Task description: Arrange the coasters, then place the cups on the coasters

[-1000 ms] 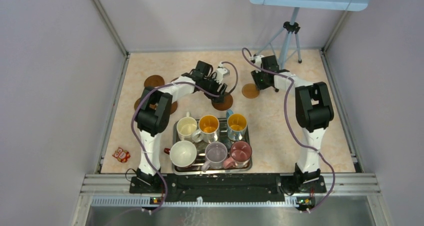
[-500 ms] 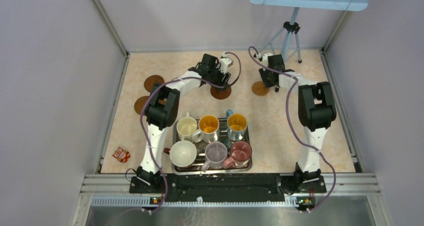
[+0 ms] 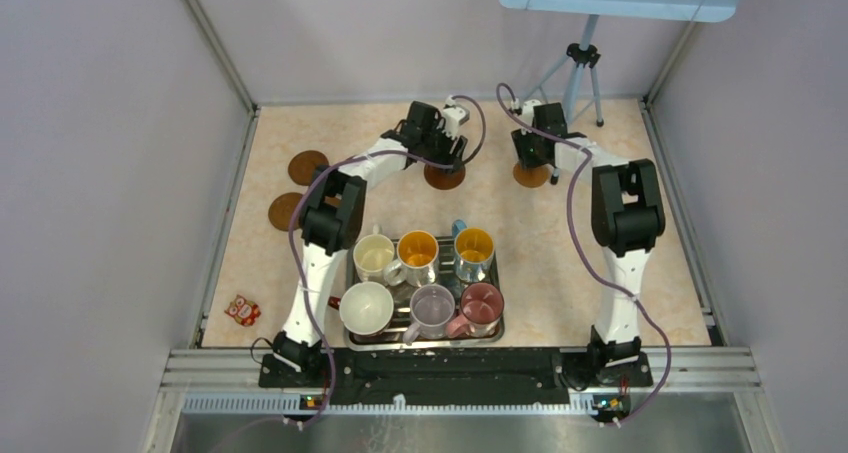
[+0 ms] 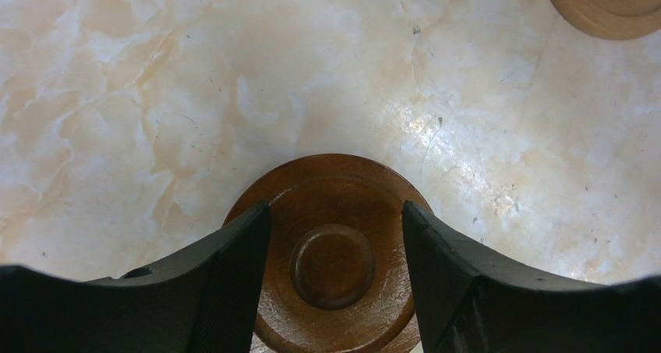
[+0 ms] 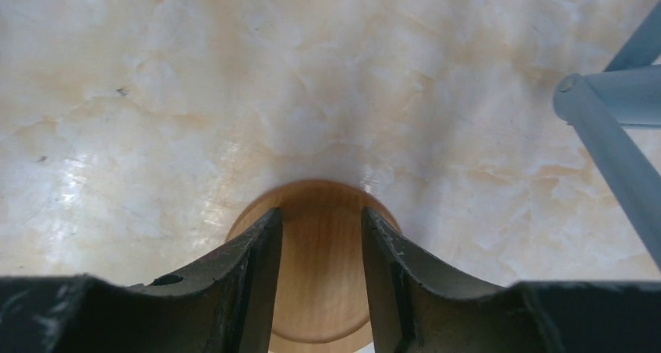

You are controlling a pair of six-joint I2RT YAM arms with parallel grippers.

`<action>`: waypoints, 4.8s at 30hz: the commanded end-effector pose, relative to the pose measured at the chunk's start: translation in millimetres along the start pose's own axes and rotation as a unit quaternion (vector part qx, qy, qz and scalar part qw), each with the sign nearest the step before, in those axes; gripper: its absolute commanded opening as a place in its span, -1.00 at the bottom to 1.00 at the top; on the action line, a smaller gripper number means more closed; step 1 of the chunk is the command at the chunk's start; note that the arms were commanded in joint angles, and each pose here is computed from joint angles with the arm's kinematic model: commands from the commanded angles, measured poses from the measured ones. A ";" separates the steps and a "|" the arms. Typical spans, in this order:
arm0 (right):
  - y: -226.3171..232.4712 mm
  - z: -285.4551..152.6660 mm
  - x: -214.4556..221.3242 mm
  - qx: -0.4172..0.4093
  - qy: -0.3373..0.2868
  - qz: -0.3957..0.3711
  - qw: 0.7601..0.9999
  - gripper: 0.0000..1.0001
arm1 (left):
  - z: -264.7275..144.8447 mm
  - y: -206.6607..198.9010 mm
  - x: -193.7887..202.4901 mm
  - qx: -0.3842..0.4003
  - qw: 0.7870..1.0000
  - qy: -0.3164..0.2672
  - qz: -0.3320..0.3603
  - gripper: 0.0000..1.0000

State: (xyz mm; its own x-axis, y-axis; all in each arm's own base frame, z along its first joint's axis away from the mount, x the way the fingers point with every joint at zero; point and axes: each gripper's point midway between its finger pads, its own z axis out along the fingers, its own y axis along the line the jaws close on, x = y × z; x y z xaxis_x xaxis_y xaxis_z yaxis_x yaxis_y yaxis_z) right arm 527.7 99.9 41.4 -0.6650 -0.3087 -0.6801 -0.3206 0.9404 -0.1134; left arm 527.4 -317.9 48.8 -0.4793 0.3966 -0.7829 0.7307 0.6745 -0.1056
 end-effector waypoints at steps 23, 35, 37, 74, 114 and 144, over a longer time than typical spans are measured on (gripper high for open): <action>38.0 -52.8 19.7 -0.108 0.022 -0.008 0.994 0.02 | -79.5 22.3 17.1 -0.043 0.998 0.009 -0.054 0.50; 52.1 -16.4 32.9 -0.109 0.042 -0.023 0.993 -0.09 | -57.9 30.1 34.2 -0.037 0.997 0.031 -0.068 0.47; 56.5 -12.5 32.3 -0.112 0.042 -0.026 0.992 -0.12 | -55.1 30.8 34.9 -0.036 0.996 0.031 -0.070 0.47; 105.2 1.7 -9.0 -0.160 0.011 -0.039 0.986 -0.25 | -11.1 29.3 38.1 0.006 0.990 0.013 -0.144 0.17; 106.8 -47.5 -77.6 -0.165 -0.077 0.031 0.983 -0.08 | -61.6 49.6 -66.8 -0.038 0.989 -0.089 -0.113 0.39; 61.4 -180.0 -9.7 -0.209 -0.029 0.047 0.976 0.57 | -192.8 171.0 126.4 -0.220 0.951 0.085 -0.201 0.39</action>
State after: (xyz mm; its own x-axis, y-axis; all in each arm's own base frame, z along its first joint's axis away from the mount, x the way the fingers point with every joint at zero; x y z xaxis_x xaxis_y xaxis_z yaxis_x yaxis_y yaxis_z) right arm 408.6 129.6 147.1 -0.7182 -0.1756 -0.6733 -0.4556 0.8501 0.2643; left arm 492.2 -43.6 56.3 -0.7815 0.1392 -0.6081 0.2594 0.9590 -0.1139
